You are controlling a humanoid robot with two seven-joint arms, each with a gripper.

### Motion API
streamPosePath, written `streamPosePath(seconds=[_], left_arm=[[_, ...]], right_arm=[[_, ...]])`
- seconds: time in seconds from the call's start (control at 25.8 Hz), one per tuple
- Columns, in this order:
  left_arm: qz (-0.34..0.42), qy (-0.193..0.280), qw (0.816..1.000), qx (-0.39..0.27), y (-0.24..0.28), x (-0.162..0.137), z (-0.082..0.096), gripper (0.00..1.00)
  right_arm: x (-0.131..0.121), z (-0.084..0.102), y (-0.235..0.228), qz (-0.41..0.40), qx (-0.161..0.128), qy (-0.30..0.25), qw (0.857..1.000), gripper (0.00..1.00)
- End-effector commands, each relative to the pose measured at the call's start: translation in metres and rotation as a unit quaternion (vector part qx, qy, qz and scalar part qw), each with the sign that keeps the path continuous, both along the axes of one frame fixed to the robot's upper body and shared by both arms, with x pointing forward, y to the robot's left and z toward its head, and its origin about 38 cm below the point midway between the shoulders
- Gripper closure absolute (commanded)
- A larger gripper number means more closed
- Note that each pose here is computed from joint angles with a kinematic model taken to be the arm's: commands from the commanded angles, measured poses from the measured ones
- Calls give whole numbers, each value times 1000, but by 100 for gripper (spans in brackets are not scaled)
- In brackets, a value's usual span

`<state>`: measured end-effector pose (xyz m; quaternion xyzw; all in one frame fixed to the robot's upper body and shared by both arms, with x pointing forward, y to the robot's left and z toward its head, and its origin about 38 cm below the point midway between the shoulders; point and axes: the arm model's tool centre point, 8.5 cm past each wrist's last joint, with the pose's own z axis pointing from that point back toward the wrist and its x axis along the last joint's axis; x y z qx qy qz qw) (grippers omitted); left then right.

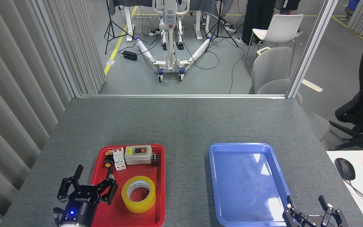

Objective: Place and move tape with both arms

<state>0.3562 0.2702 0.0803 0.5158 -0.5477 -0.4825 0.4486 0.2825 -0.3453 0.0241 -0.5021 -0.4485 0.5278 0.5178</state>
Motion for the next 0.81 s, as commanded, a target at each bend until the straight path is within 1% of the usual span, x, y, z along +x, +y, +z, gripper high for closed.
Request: streamPosePath(seconds=[0.0, 0.19, 0.35, 0.5, 0.62, 0.78], left_arm=[[0, -1, 1000, 0, 0, 0, 0, 0], [-4, -1, 1000, 0, -1, 0, 1, 0], [-7, -2, 1000, -1, -2, 1, 1, 0], [-6, -6, 1000, -8, -6, 2, 3, 0], [-7, -12, 1000, -8, -6, 5, 7, 0], [-19, -37, 999, -4, -9, 13, 26, 0]], right_arm=[[-2, -2, 3, 0, 5, 2, 1000, 0], [-3, 0, 2, 0, 3, -1, 1000, 0], [-4, 7, -5, -7, -1, -30, 1000, 0], [-5, 10, -10, -13, -5, -34, 999, 0], [-6, 13, -14, -20, -6, -43, 999, 0], [-6, 15, -16, -21, -8, -53, 998, 0]])
